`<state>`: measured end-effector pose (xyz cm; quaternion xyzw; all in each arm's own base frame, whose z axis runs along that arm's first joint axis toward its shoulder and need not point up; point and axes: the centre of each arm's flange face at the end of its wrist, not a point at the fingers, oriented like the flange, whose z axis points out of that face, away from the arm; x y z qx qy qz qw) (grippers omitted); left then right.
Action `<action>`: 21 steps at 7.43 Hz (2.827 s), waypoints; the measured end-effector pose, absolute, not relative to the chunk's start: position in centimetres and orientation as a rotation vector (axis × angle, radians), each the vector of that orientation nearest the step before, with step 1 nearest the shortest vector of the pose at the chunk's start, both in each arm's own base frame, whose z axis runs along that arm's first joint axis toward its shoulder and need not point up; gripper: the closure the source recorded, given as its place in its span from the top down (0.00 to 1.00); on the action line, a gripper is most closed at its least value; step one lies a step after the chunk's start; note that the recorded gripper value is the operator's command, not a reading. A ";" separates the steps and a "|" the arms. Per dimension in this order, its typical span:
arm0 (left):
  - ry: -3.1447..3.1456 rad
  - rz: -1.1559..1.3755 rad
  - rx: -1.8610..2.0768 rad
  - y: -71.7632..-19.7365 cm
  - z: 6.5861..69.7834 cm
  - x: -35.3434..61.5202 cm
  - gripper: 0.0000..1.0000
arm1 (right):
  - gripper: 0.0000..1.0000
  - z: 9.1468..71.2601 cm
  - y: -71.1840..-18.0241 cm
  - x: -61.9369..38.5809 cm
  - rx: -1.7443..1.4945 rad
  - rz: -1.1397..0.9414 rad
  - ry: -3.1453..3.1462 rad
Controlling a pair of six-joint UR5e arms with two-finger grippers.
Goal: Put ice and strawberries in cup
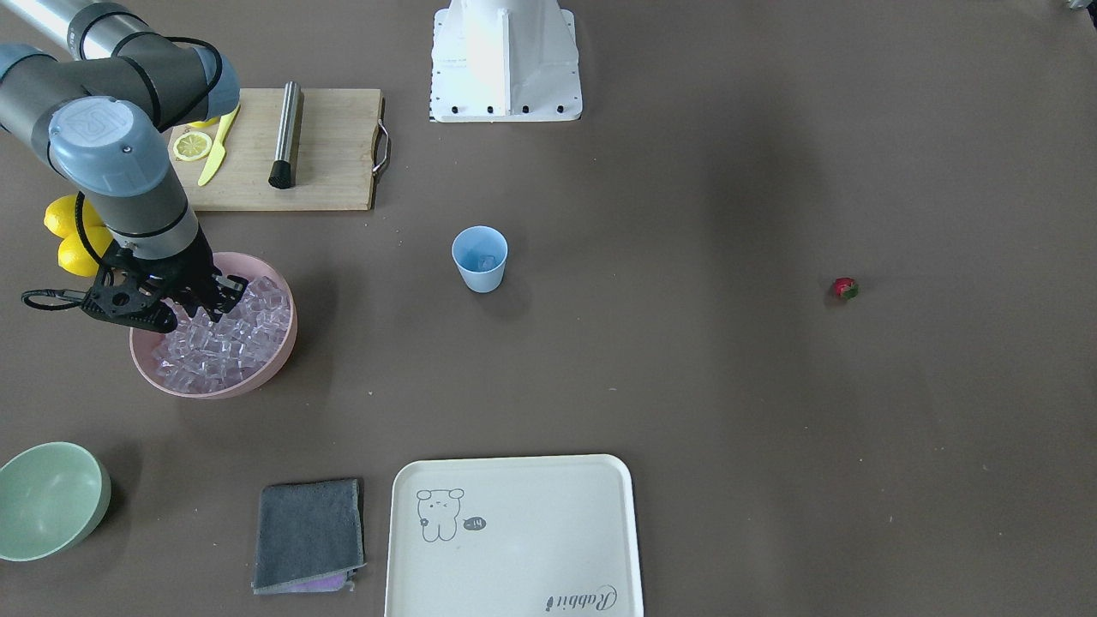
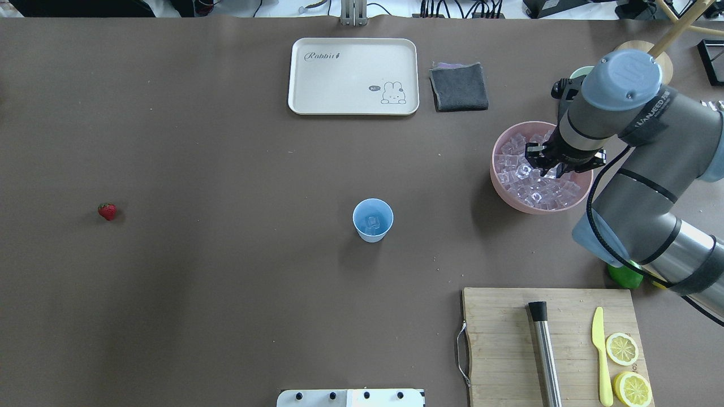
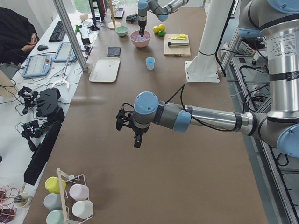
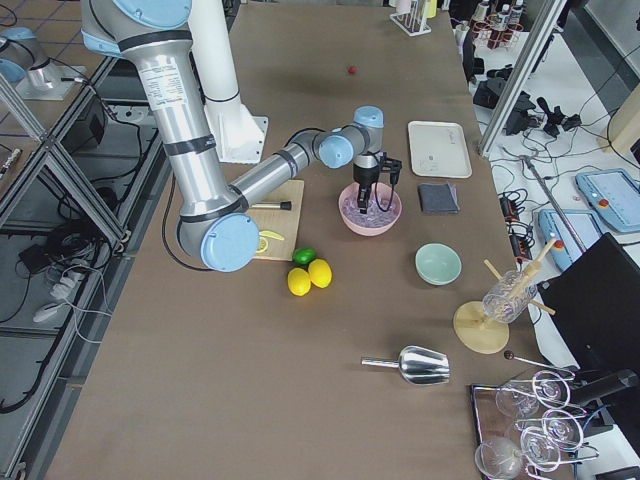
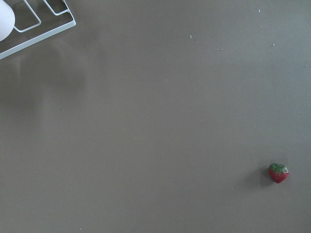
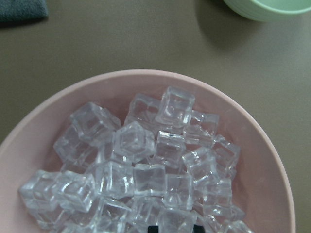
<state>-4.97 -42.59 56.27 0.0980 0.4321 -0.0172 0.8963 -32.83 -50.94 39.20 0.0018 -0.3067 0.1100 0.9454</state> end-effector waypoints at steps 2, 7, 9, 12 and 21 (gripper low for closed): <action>0.896 -0.037 0.199 -42.6 56.4 -5.0 0.98 | 0.00 34.2 -51.6 -32.0 0.002 0.215 -0.722; 0.895 -0.046 0.181 -42.6 57.4 -5.0 0.98 | 0.00 18.1 -47.4 -43.8 -0.086 0.254 -0.890; 0.894 -0.047 0.177 -42.6 57.7 -5.0 0.98 | 0.00 15.9 -44.3 -48.2 -0.101 0.239 -0.899; 0.895 -0.047 0.176 -42.6 57.7 -5.0 0.98 | 0.44 17.4 -43.8 -52.2 -0.081 0.222 -0.907; 0.953 -0.172 0.125 -46.3 52.6 2.7 0.97 | 1.00 21.6 -50.3 -39.9 -0.021 0.133 -0.905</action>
